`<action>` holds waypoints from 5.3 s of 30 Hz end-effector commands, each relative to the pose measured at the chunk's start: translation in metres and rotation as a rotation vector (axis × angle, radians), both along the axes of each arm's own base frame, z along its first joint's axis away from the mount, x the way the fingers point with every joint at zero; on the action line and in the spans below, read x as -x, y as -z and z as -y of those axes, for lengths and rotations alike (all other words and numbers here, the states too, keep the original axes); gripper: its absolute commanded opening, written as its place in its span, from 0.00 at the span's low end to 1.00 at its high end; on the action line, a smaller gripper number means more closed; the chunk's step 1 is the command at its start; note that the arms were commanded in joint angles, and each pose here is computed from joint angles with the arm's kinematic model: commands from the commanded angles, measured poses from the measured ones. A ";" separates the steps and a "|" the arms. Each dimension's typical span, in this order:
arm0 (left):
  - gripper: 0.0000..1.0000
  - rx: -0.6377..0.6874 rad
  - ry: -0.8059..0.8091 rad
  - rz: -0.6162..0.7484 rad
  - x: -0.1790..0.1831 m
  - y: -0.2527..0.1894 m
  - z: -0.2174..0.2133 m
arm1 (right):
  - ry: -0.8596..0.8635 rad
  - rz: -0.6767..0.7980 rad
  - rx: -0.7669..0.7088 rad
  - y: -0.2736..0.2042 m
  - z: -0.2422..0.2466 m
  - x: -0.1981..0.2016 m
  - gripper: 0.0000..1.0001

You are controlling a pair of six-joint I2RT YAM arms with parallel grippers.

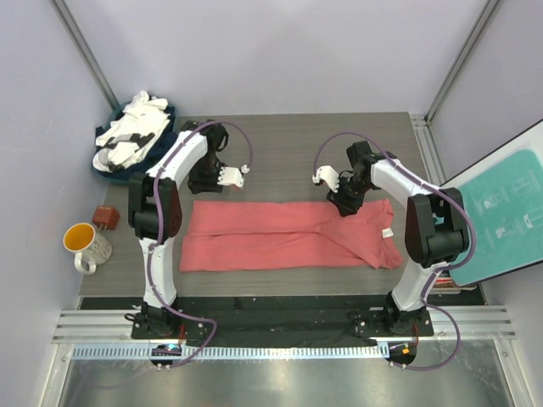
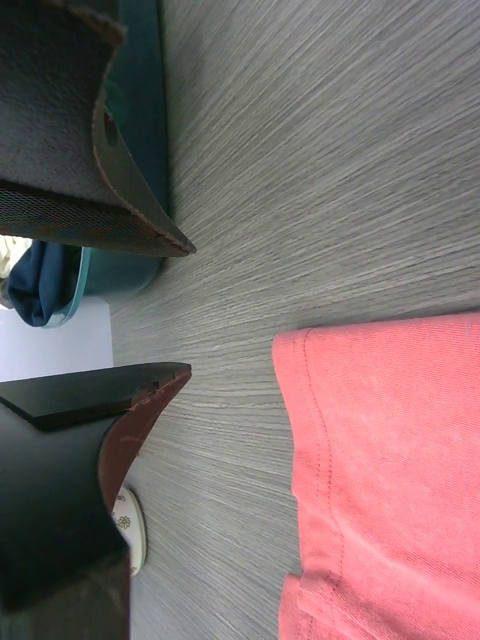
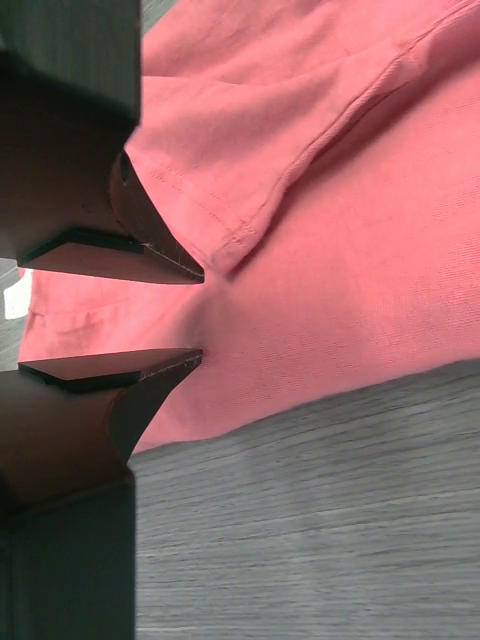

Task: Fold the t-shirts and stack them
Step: Fold the other side of the tshirt into a rectangle

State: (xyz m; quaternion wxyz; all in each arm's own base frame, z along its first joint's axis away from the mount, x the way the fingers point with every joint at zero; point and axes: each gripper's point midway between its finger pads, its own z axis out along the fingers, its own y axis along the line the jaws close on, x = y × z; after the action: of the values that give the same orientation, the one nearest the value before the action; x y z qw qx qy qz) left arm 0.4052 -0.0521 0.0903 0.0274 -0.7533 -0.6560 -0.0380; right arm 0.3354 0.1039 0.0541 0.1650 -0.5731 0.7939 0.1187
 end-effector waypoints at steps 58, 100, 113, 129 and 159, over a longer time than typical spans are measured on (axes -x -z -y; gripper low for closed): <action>0.47 -0.116 0.042 -0.276 0.061 -0.018 -0.001 | -0.168 -0.089 -0.075 -0.019 -0.039 0.020 0.01; 0.47 -0.134 0.074 -0.248 0.051 -0.021 0.002 | -0.104 -0.134 0.008 0.020 -0.023 0.014 0.01; 0.46 -0.135 0.100 -0.247 0.045 -0.017 0.004 | -0.159 -0.163 -0.066 -0.024 -0.038 0.033 0.01; 0.46 -0.143 0.132 -0.240 0.039 -0.018 0.005 | -0.267 -0.257 -0.084 -0.034 -0.063 0.104 0.01; 0.46 -0.161 0.154 -0.218 0.047 -0.025 0.011 | -0.075 -0.094 0.032 -0.028 -0.031 0.057 0.32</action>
State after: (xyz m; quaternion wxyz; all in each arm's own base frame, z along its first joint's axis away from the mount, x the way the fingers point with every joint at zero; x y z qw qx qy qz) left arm 0.4193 -0.0907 0.0781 0.0479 -0.7944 -0.6023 -0.0624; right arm 0.2196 0.1577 0.0852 0.0653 -0.6509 0.7297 0.1989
